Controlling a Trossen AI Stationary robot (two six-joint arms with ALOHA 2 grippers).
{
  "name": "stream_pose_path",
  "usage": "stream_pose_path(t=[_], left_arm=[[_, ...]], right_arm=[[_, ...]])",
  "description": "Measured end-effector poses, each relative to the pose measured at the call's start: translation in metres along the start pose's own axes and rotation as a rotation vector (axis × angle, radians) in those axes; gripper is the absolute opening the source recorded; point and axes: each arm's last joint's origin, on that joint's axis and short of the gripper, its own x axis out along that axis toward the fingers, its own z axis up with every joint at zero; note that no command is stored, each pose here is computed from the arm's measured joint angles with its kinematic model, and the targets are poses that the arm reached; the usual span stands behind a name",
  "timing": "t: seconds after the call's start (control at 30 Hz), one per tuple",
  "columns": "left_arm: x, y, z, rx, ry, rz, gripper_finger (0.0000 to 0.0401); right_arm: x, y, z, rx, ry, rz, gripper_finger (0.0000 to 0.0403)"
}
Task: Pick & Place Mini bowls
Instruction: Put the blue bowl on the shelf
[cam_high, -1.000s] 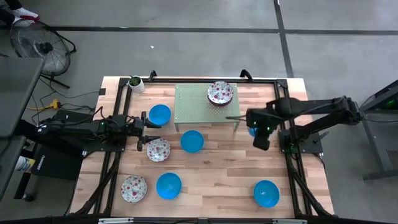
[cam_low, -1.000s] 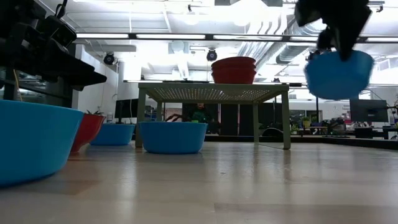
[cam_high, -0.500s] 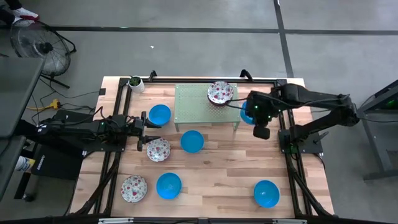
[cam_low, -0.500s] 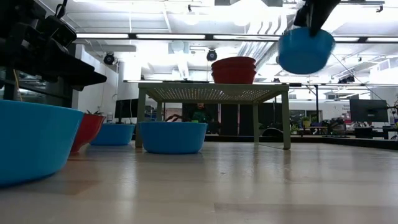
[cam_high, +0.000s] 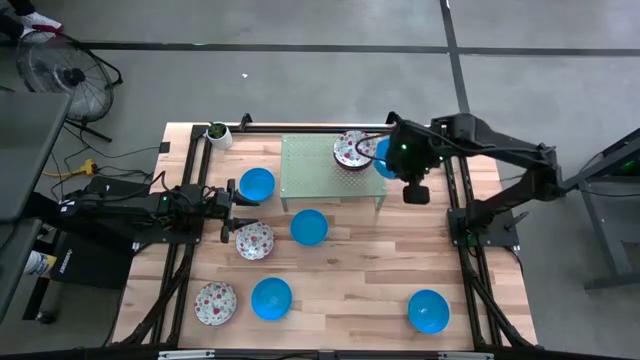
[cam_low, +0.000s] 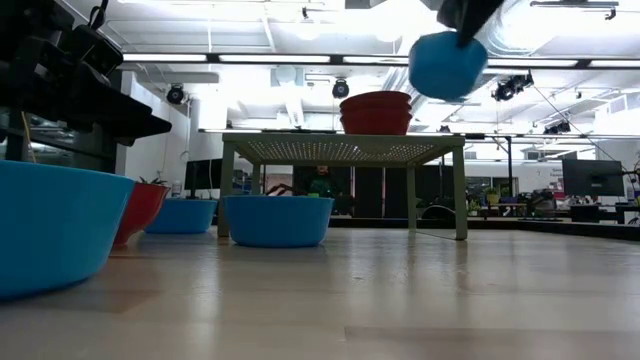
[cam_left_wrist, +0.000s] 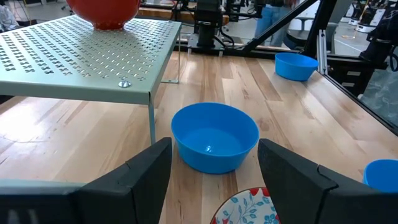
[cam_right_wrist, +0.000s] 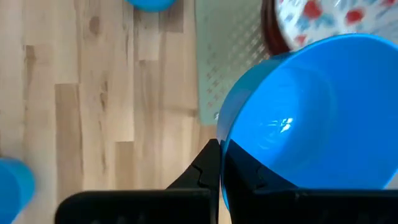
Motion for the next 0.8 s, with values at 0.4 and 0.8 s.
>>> stream_pose_path(t=[0.4, 0.8], left_arm=[[0.000, 0.000, 0.000, 0.000, 0.000, 0.000, 0.0234], [0.000, 0.000, 0.000, 0.000, 0.000, 0.000, 0.0234]], right_arm=[[-0.008, -0.021, 0.038, -0.128, -0.086, -0.129, 0.0000], [0.007, -0.035, 0.082, -0.339, -0.217, -0.178, 0.0000]])
